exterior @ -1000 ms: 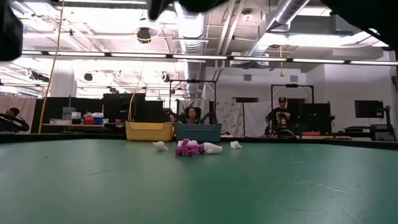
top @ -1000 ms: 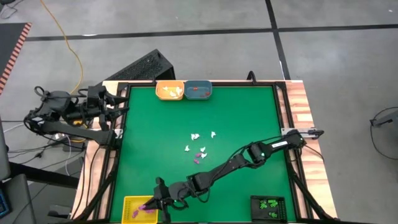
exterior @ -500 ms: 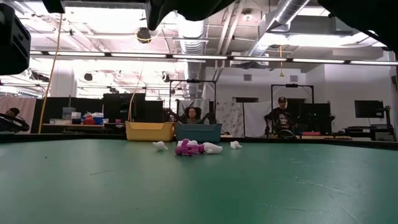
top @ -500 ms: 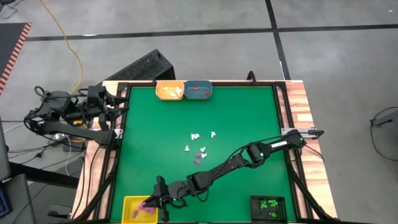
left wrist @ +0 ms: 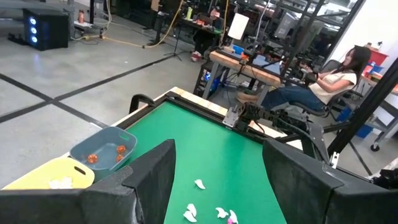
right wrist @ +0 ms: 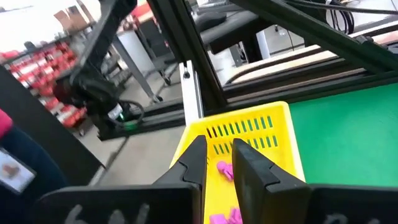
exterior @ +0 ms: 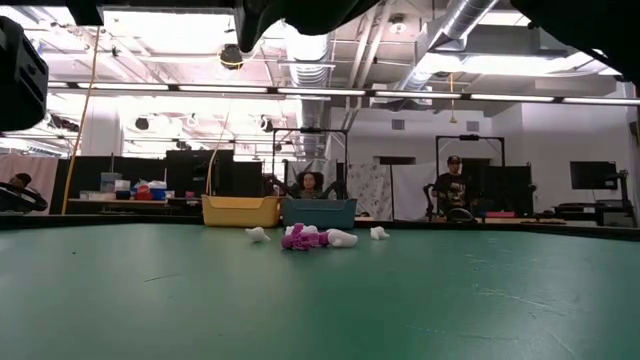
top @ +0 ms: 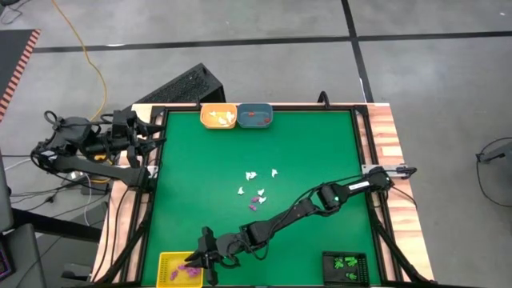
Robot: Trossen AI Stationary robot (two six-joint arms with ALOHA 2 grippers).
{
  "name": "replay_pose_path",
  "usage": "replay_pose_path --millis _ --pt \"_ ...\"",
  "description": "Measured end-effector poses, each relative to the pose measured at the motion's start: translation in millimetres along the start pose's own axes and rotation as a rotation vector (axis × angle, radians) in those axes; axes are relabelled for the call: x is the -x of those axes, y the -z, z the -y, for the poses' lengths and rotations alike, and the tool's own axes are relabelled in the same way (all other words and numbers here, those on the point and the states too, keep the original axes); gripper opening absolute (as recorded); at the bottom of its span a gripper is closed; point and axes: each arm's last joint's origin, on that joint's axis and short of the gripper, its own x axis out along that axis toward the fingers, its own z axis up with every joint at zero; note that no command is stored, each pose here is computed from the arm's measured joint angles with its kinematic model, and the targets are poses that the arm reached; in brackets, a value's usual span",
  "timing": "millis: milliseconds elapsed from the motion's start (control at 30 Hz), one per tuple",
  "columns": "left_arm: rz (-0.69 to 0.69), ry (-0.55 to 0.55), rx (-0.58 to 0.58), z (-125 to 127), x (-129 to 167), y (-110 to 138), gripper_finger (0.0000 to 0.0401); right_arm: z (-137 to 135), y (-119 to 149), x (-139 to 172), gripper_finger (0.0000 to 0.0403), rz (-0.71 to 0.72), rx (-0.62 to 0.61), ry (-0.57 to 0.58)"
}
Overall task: Sort Halloween decoration
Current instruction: Put the pink skeleton into the yellow bin
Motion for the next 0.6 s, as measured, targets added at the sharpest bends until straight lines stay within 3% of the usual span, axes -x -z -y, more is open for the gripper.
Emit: replay_pose_path --millis 167,300,600 --pt "0.000 0.000 0.000 0 0 0 0.0231 3 -19 2 0.0072 0.063 -0.022 -0.011" --pt "0.003 0.001 0.003 0 0 0 0.0231 4 -52 11 0.0072 0.088 0.027 0.002" --pt "0.016 -0.034 0.019 -1 0 -1 0.0231 9 -149 69 0.0072 -0.135 0.198 0.163"
